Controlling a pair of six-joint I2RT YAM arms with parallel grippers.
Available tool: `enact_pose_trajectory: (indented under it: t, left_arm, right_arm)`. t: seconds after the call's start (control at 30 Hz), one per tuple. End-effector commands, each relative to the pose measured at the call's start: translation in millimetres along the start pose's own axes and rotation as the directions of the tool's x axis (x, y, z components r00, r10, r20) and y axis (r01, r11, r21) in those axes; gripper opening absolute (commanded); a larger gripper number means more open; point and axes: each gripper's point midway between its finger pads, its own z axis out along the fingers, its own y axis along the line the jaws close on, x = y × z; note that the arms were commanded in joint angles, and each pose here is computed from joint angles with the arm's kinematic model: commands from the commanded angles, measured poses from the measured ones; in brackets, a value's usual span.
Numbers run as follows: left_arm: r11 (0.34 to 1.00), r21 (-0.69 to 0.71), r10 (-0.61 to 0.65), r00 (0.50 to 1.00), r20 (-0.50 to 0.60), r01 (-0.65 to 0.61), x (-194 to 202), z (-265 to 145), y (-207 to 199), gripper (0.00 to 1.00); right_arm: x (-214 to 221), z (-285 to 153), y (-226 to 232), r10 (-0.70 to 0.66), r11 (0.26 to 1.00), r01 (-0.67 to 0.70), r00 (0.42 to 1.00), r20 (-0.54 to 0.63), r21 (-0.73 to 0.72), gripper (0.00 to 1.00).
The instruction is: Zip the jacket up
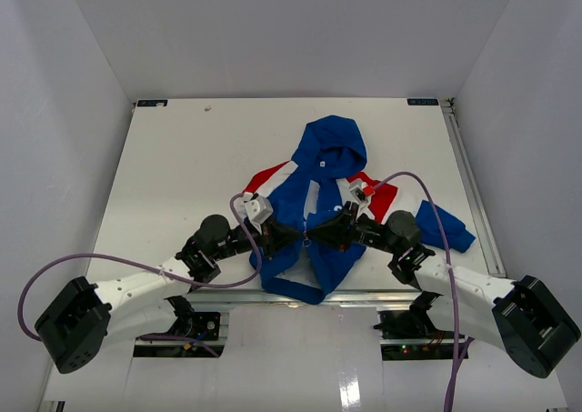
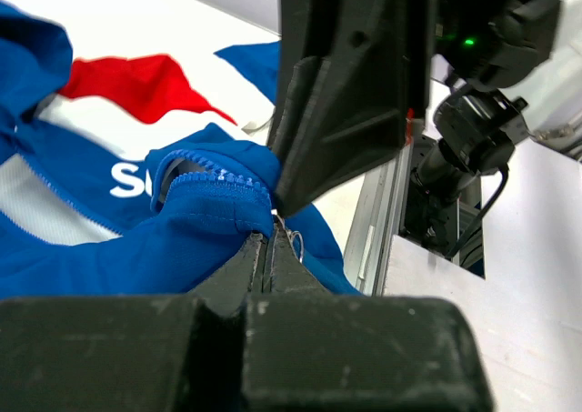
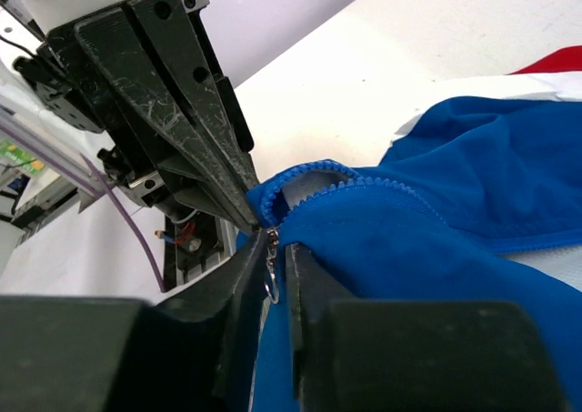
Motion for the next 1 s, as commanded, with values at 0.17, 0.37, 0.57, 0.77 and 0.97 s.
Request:
enact_pose_trajectory:
  t: [0.17, 0.37, 0.57, 0.77, 0.97]
  left_arm:
    - [0.968, -0.055, -0.25, 0.963, -0.104, 0.246, 2, 13, 22, 0.0]
    - [0.941, -0.036, -0.337, 0.922, -0.191, 0.337, 16, 13, 28, 0.0]
    - [0.925, -0.072, -0.379, 0.901, -0.209, 0.373, 25, 12, 36, 0.0]
    - [0.91, -0.077, -0.415, 0.881, -0.227, 0.408, 31, 13, 41, 0.0]
    - [0.909, -0.082, -0.416, 0.881, -0.226, 0.409, 37, 8, 42, 0.0]
  right_arm:
    - [1, -14, -70, -0.032, 0.91, 0.075, 0.993, -0.112, 0.408, 0.46]
    - [-7, -19, -67, -0.028, 0.89, 0.088, 0.99, -0.14, 0.448, 0.5]
    - [-18, -23, -64, -0.101, 0.845, 0.181, 0.978, -0.183, 0.503, 0.51]
    - [-2, -16, -63, -0.142, 0.771, 0.295, 0.944, -0.298, 0.565, 0.51]
    - [25, -1, -48, -0.086, 0.809, 0.208, 0.967, -0.241, 0.549, 0.49]
